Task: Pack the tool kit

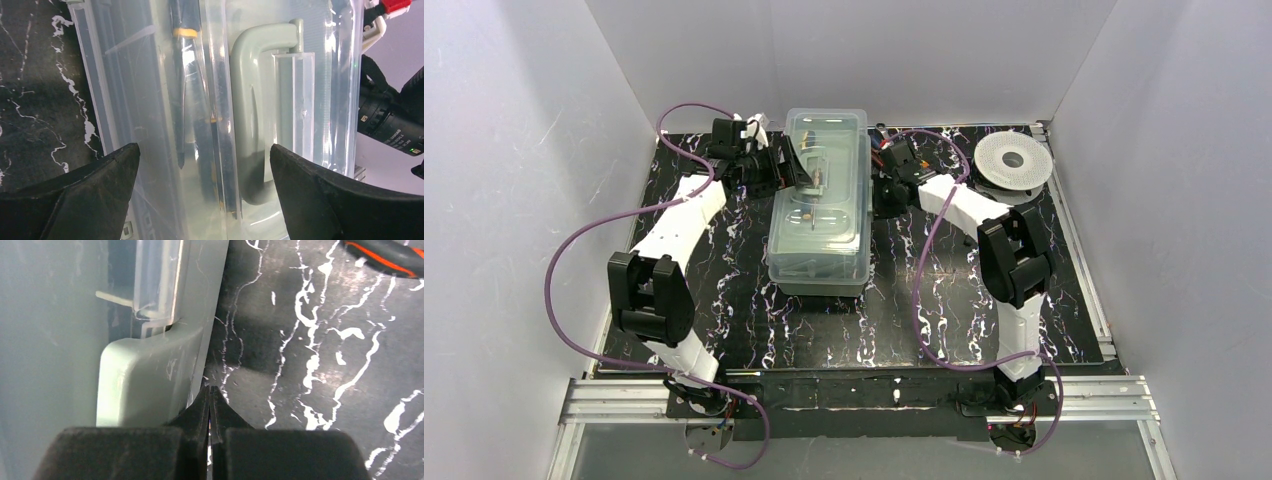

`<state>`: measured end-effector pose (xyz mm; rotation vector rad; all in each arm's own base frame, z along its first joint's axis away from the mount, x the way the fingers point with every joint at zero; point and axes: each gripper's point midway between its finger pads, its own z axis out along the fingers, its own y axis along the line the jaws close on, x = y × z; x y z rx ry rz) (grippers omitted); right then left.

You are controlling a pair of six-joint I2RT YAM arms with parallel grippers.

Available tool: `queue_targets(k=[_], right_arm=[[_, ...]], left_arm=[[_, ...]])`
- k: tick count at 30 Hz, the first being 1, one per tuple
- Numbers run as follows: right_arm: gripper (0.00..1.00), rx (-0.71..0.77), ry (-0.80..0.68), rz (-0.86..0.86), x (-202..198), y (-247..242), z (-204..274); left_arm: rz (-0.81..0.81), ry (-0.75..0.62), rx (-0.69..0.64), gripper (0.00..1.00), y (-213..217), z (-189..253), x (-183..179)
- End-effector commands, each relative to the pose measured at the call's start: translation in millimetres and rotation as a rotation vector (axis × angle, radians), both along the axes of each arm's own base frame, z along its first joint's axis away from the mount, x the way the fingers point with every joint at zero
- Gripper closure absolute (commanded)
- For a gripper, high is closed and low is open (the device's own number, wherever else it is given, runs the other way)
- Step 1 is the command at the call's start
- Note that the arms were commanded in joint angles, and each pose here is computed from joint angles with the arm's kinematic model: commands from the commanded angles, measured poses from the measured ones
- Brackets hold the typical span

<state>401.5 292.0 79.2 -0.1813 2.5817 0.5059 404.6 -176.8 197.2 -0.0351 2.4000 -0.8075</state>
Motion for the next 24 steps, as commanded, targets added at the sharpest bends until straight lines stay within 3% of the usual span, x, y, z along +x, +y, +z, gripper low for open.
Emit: queue_targets(k=[1, 6, 12, 19, 24], right_arm=[[0.99, 0.447, -0.049, 0.333, -42, 136, 45], [0.99, 0.505, 0.008, 0.341, -33, 136, 44], [0.99, 0.326, -0.145, 0.184, -25, 78, 63], [0.99, 0.173, -0.499, 0.032, -45, -26, 145], [0.99, 0.036, -0.700, -0.170, -66, -105, 172]], left_arm=[[-0.217, 0.251, -0.114, 0.05, -57, -39, -57], [-0.231, 0.266, -0.135, 0.05, -62, -40, -59], [-0.184, 0.149, -0.007, 0.02, -40, -23, -53], [-0.026, -0.162, 0.181, 0.02, 12, 43, -49], [0.156, -0.435, 0.317, 0.02, 66, 107, -63]])
